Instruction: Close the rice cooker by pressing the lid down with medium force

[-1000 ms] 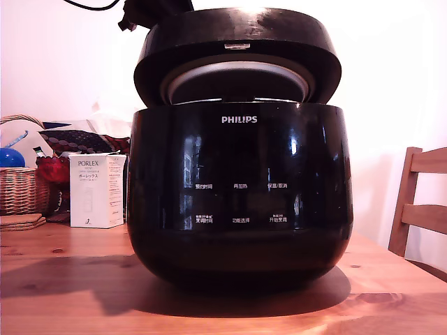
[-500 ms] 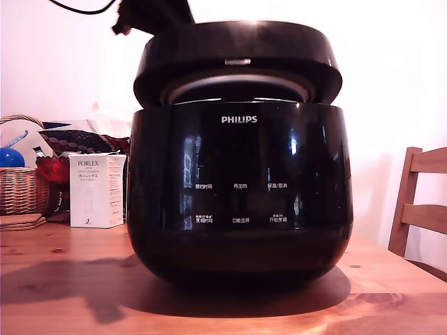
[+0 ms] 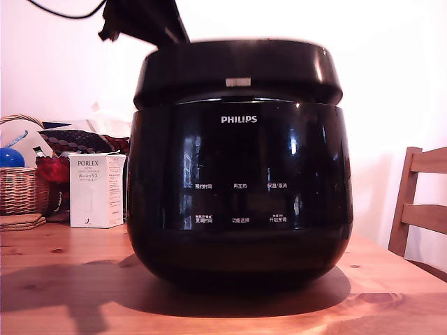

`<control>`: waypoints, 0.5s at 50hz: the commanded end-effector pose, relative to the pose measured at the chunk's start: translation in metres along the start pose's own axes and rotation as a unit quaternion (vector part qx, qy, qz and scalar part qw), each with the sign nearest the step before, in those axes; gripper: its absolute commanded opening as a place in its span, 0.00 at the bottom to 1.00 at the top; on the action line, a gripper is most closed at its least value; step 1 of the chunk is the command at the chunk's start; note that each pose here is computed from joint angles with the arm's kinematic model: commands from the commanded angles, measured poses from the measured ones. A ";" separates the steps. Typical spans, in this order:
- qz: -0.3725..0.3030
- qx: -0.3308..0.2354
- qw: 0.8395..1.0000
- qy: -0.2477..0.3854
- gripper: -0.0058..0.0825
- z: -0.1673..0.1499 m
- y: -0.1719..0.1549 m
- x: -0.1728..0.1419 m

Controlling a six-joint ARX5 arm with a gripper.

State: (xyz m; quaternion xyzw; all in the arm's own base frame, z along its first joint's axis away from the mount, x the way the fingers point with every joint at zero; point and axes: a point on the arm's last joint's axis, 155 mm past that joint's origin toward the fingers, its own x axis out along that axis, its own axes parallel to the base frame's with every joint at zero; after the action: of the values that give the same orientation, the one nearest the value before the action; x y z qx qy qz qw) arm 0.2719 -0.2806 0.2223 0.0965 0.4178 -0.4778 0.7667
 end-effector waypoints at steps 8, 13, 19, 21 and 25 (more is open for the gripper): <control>-0.011 -0.008 0.999 0.033 0.04 -0.019 -0.006 0.012; -0.013 -0.012 0.999 0.043 0.04 -0.024 -0.007 0.012; -0.014 -0.015 0.999 0.048 0.04 -0.027 -0.007 0.012; -0.014 -0.015 0.999 0.048 0.04 -0.027 -0.008 0.012; -0.014 -0.015 0.999 0.049 0.04 -0.027 -0.008 0.012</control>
State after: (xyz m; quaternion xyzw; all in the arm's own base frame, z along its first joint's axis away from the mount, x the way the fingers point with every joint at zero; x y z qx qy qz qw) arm 0.2599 -0.2800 0.2160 0.0999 0.4379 -0.4810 0.7529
